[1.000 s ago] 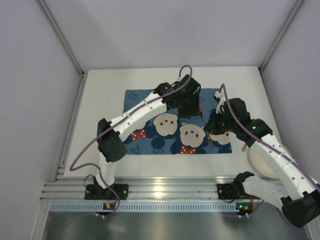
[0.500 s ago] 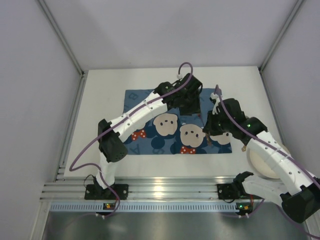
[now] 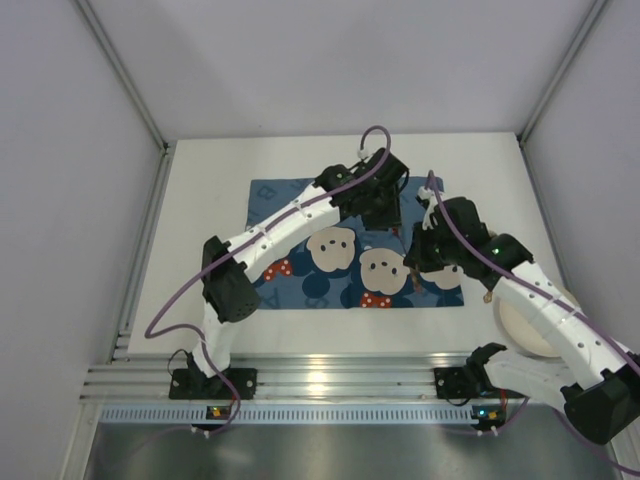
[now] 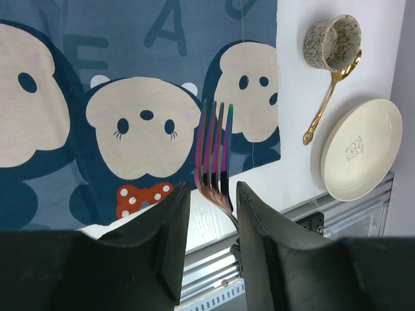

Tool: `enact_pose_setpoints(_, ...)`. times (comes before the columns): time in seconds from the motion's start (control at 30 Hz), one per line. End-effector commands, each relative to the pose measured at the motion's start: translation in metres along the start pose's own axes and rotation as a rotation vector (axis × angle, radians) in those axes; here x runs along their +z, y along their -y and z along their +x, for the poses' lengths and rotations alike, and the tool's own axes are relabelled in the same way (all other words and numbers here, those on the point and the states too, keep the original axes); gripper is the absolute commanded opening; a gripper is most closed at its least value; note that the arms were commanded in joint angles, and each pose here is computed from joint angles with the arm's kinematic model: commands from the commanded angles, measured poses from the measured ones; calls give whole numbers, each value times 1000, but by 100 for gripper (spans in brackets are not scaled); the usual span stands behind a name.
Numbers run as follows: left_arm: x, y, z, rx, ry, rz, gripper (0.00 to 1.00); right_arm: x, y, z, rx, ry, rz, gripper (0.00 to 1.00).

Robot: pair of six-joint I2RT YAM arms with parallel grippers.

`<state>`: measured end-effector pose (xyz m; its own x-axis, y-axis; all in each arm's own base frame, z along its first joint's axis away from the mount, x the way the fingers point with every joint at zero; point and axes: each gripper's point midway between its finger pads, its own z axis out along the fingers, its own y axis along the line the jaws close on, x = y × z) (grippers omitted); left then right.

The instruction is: Set the dinner table for one person

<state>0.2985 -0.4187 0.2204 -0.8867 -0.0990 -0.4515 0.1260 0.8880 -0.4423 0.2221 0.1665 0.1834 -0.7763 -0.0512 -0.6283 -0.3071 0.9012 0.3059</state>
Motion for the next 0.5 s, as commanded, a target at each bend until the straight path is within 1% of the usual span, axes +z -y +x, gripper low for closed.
enact_pose_setpoints(0.0,-1,22,-14,-8,49,70,40,-8,-15,-14,-24,36,-34,0)
enact_pose_setpoints(0.1,-1,25,-17,-11,56,76,40,-5,-13,-10,-28,22,-29,0)
enact_pose_setpoints(0.23,6,15,-13,0,45,28,39,-6,-15,-12,-31,30,-33,0)
enact_pose_setpoints(0.33,11,9,-9,4,31,2,31,-6,-16,-14,-35,32,-35,0)
enact_pose_setpoints(0.37,13,8,-8,6,29,-1,25,-6,-17,-14,-36,30,-36,0)
enact_pose_setpoints(0.47,15,8,-7,9,26,-2,14,-5,-17,-14,-36,28,-34,0)
